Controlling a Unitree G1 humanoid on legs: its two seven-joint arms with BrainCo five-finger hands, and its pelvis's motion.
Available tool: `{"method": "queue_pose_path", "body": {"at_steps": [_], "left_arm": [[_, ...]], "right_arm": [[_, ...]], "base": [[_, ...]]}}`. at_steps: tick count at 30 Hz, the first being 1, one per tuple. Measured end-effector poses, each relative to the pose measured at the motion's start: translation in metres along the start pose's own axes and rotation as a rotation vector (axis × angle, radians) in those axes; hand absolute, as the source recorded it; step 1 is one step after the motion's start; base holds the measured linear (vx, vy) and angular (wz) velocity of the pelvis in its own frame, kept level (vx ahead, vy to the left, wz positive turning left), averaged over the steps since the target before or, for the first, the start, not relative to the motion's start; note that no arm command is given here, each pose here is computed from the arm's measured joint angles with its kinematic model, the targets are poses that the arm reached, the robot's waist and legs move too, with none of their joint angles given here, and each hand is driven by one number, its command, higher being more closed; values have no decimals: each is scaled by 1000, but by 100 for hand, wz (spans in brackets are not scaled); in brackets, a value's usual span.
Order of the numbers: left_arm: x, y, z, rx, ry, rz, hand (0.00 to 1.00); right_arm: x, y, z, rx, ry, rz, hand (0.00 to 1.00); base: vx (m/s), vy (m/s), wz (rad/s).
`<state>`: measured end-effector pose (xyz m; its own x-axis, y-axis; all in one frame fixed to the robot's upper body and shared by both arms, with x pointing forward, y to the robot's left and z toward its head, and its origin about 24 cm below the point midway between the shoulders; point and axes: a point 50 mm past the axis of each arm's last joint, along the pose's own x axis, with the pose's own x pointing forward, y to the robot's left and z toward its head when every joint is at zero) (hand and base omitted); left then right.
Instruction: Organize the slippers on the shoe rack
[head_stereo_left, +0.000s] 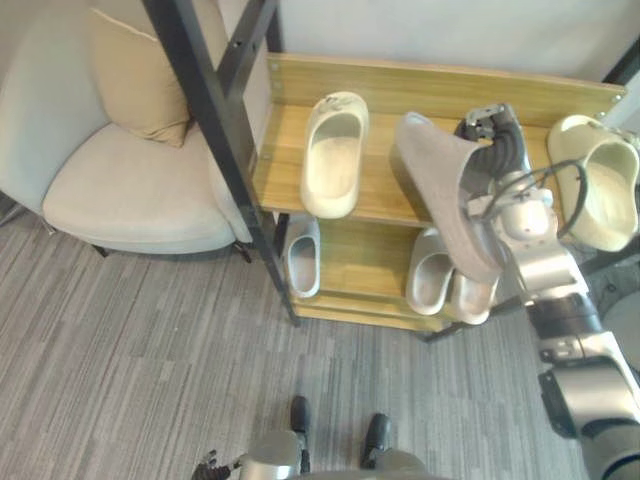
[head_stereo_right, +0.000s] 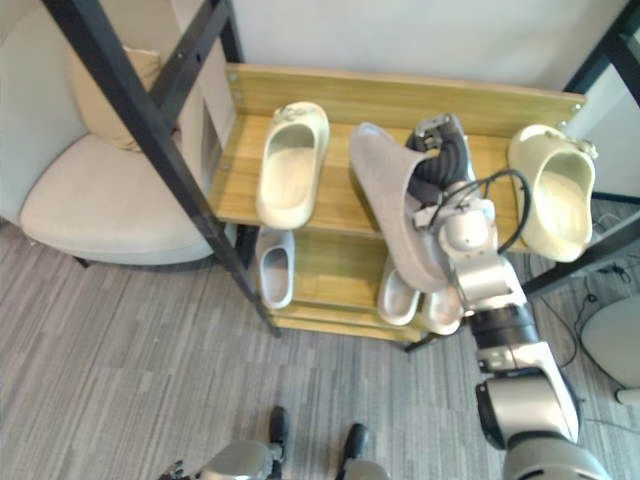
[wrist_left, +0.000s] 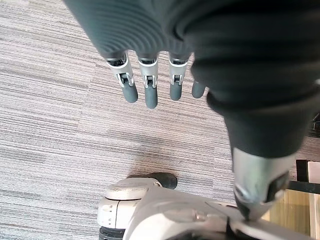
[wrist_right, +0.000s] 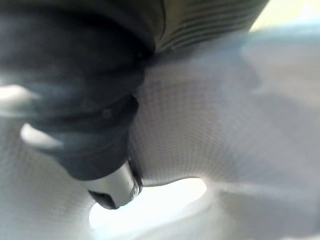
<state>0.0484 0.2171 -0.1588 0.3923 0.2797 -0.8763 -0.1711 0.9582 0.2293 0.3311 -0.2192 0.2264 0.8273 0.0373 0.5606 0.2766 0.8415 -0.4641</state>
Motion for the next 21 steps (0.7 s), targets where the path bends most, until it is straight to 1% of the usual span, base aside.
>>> {"method": "queue_pose_path", "body": {"at_steps": [5,10,14,17,20,21], "left_arm": [[-1,1,-4,4,20,3,0],[-3,4,-13,15,45,9,0],[-4,6,-15,28,52,15,0],[-5,6,-17,29,57,15,0],[-5,5,-19,29,67,13,0],[-5,5,-20,31,69,11,0]], "right_arm": [[-17,-11,12,29,-73,-57,100],[-45,-16,13,113,-85,-120,100],[-65,-9,12,153,-71,-102,100],[-87,-3,-1,161,6,-69,100],[-107,7,-14,158,90,1,100],[-120,17,-20,155,137,56,100]], "base": [[-44,-2,-21],[-29,4,-11],[-28,-4,-11],[-10,-2,-2],[0,0,0],[0,0,0]]}}
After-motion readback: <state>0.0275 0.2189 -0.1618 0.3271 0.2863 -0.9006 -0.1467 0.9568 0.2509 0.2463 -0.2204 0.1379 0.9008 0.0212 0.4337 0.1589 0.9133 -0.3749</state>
